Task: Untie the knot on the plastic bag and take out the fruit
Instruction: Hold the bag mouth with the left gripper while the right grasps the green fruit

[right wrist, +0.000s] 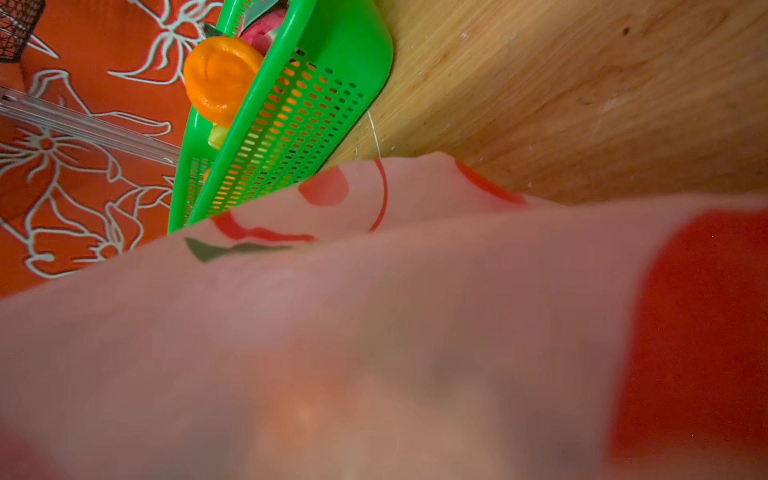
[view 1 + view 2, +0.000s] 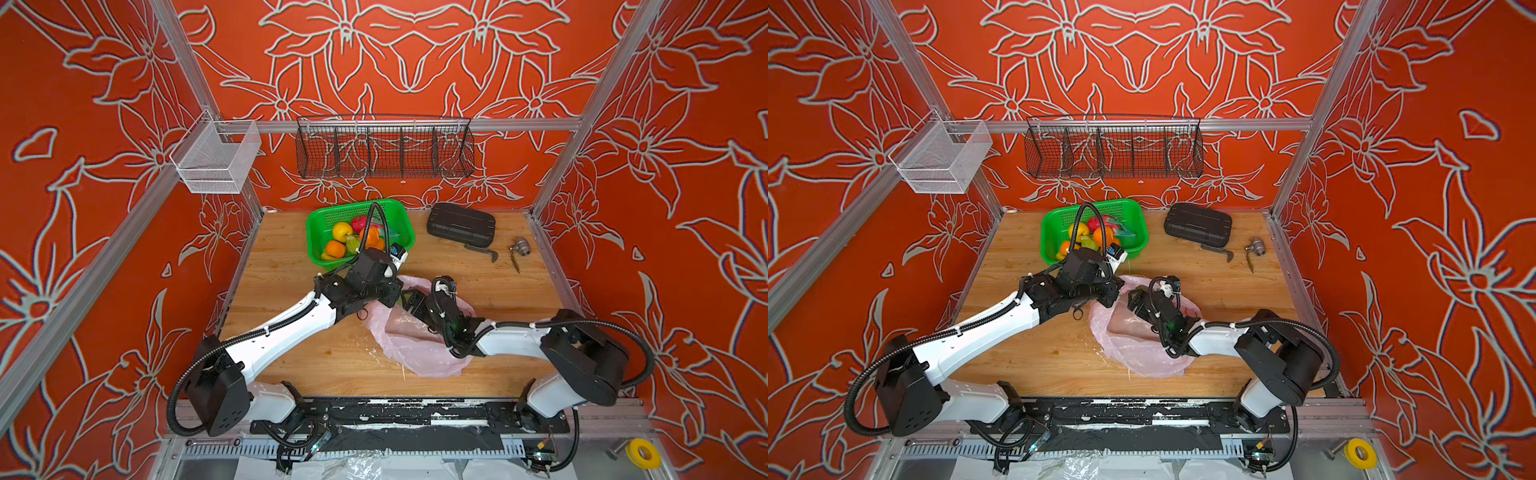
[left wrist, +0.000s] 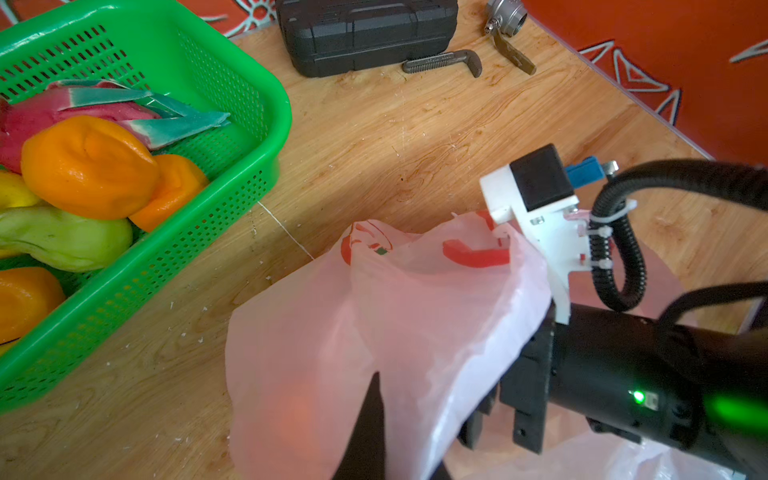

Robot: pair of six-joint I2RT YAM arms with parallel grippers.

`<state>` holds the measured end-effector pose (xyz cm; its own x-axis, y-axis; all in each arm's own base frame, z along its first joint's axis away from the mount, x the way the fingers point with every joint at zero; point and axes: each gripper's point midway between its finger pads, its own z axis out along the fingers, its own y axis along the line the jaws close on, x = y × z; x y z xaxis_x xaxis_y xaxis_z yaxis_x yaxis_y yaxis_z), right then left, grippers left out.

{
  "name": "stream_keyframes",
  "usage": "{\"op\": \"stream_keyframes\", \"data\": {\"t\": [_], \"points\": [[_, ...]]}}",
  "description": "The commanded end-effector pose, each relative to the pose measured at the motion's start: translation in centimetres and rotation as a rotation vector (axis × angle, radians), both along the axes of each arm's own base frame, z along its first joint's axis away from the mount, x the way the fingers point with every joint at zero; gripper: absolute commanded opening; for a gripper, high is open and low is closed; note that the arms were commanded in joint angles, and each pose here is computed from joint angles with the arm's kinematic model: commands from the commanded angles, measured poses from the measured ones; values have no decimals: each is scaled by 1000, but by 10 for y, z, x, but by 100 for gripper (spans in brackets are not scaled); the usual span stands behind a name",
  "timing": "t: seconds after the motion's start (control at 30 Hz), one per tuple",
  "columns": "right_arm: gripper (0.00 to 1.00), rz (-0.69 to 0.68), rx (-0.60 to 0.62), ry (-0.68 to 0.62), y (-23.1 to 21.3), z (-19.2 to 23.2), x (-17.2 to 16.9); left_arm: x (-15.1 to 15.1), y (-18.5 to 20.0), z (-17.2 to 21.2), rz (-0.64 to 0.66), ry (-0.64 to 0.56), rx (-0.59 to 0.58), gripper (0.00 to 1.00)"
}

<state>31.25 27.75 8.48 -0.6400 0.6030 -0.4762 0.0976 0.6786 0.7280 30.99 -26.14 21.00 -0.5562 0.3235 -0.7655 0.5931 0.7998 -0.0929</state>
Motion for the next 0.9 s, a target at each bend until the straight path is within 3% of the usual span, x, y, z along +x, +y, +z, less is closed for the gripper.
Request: {"op": "stream_keyframes", "data": {"t": [0.0, 0.3, 0.6, 0.87], "points": [[91, -52, -94, -98, -5, 7, 18, -4, -1, 10, -4, -24, -23, 9], [92, -28, -315, -72, -2, -19, 33, -6, 4, 8, -1, -29, -13, 9], [77, -16, -297, -49, -6, -44, 25, -7, 7, 3, 3, -31, 2, 9], [61, 3, -276, -85, -6, -26, 22, -6, 5, 2, 2, -26, -3, 9]]}}
